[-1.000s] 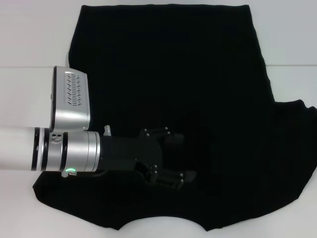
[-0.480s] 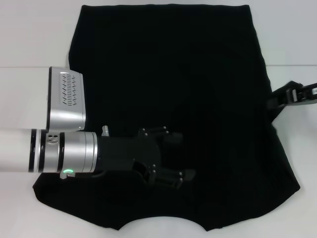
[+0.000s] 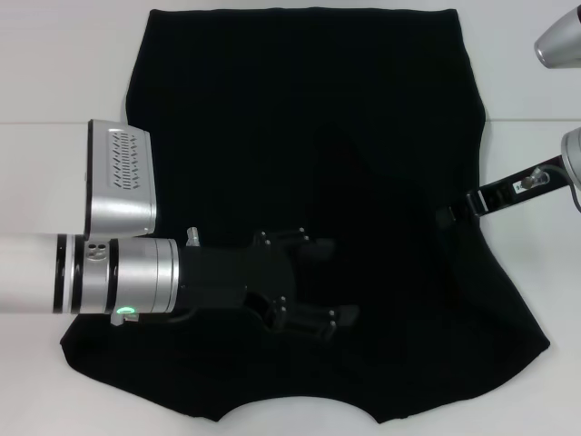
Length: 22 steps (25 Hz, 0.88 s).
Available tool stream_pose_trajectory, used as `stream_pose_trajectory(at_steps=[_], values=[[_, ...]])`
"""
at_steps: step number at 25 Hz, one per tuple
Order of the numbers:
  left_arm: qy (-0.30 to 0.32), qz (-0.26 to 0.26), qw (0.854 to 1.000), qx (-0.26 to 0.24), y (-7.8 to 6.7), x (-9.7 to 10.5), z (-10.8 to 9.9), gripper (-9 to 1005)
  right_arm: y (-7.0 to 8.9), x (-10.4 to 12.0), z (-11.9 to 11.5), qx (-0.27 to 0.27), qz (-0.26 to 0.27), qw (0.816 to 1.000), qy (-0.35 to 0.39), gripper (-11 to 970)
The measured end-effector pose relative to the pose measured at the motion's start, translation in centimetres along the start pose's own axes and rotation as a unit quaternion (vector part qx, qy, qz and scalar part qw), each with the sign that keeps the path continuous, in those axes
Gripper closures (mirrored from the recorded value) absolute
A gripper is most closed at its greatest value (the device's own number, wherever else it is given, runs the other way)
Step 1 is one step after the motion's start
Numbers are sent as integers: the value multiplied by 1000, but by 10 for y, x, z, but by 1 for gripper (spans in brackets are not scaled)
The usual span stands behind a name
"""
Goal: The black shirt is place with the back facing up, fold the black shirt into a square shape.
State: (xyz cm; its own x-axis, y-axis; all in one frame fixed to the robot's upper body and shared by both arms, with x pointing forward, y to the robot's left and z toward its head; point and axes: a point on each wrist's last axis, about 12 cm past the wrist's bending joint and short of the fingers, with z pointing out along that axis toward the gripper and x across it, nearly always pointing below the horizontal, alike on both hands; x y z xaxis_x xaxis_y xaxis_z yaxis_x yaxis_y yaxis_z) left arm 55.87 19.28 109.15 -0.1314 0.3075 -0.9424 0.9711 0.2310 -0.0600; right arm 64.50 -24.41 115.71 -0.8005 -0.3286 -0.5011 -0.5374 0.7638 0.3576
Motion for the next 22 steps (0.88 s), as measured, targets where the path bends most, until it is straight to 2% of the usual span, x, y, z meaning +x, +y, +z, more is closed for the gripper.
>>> stream_pose_trajectory(at_steps=[7, 10, 15, 22], values=[[0, 0, 1000, -3, 1, 0, -1, 50, -6, 3, -5, -3, 18, 1000, -14, 899], [-3, -1, 1000, -8, 2, -1, -2, 50, -12, 5, -11, -3, 31, 999, -29, 665], [-16, -14, 999, -24, 6, -1, -10, 50, -23, 10, -21, -11, 43, 997, -69, 417], [-14, -84, 996, -41, 10, 0, -33, 51, -25, 27, -24, -63, 33, 987, -142, 263]])
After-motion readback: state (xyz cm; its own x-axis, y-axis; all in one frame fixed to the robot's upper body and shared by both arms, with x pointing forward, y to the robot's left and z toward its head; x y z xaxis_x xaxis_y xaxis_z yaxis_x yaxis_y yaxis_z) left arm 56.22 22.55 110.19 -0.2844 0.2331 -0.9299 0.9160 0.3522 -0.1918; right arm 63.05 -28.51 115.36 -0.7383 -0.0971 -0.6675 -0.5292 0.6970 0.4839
